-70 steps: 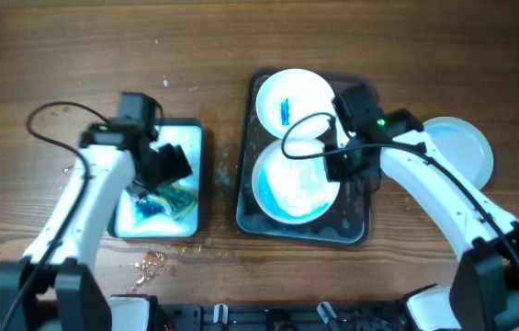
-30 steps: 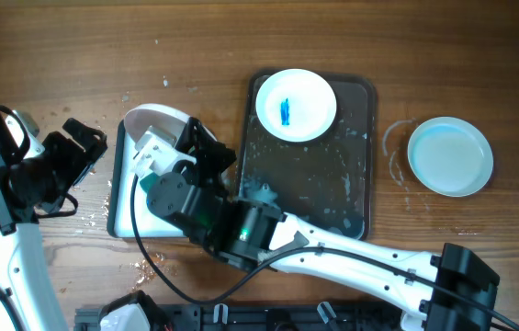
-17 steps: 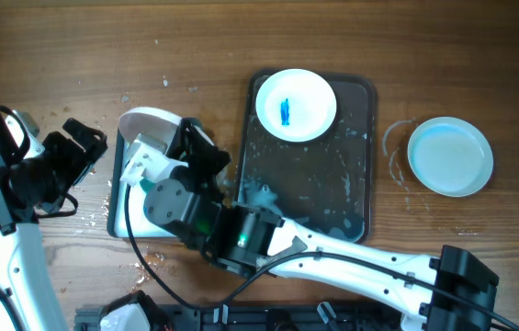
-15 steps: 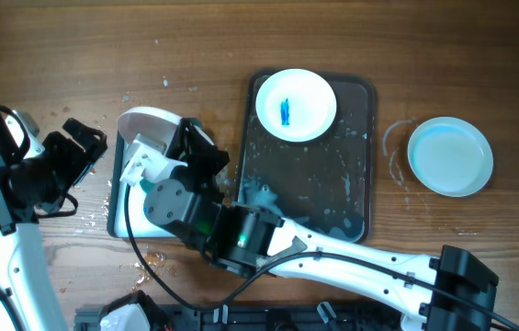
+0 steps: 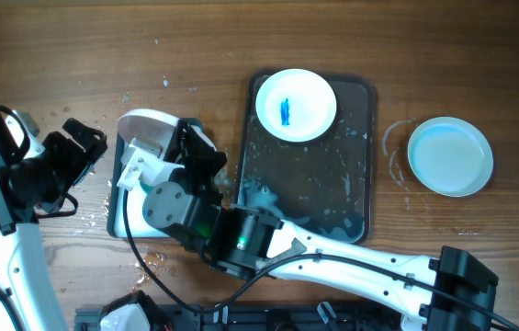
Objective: Clean dirty plates on tray and stack at the side
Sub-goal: 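Lift the second plate with the right gripper and dip it in soapy tray, then carry the plate right and stack it on the first plate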
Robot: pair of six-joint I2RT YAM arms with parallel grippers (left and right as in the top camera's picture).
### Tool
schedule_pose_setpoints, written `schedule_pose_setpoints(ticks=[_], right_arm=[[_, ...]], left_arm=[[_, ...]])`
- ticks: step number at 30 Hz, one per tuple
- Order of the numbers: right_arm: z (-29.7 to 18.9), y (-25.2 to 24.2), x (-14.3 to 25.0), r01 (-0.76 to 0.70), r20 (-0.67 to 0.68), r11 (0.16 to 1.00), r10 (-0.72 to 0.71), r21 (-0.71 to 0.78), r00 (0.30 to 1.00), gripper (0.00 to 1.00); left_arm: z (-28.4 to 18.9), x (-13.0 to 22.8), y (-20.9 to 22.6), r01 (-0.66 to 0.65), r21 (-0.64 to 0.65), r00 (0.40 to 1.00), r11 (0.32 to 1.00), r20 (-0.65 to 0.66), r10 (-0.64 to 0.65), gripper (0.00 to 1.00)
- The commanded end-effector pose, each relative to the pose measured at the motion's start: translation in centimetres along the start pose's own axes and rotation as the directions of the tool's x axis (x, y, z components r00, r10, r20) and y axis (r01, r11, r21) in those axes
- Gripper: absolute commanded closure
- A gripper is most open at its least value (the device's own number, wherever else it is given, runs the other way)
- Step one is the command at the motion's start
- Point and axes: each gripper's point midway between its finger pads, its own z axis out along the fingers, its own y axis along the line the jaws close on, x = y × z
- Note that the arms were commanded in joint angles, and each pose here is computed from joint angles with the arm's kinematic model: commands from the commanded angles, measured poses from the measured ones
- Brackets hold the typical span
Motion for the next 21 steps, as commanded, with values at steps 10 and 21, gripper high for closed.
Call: schedule_pose_setpoints(ticks=[10,21], right_arm=[[0.4,6.8,5.2,-0.613,-0.339,0.736,0.520,-0.288,0.784,0.96],[-0.2,-18.8,36.8,-0.851,-0.457,0.028,0.853,0.524,-0.253,0.96]], left_arm=[[-0.5,-0.2,-0.3,-0.005,0.020,1.000,1.000,0.014,0.004,0.00],[-0.5,-0.2,-0.3,-0.005,0.020,1.000,1.000,0.014,0.004,0.00]])
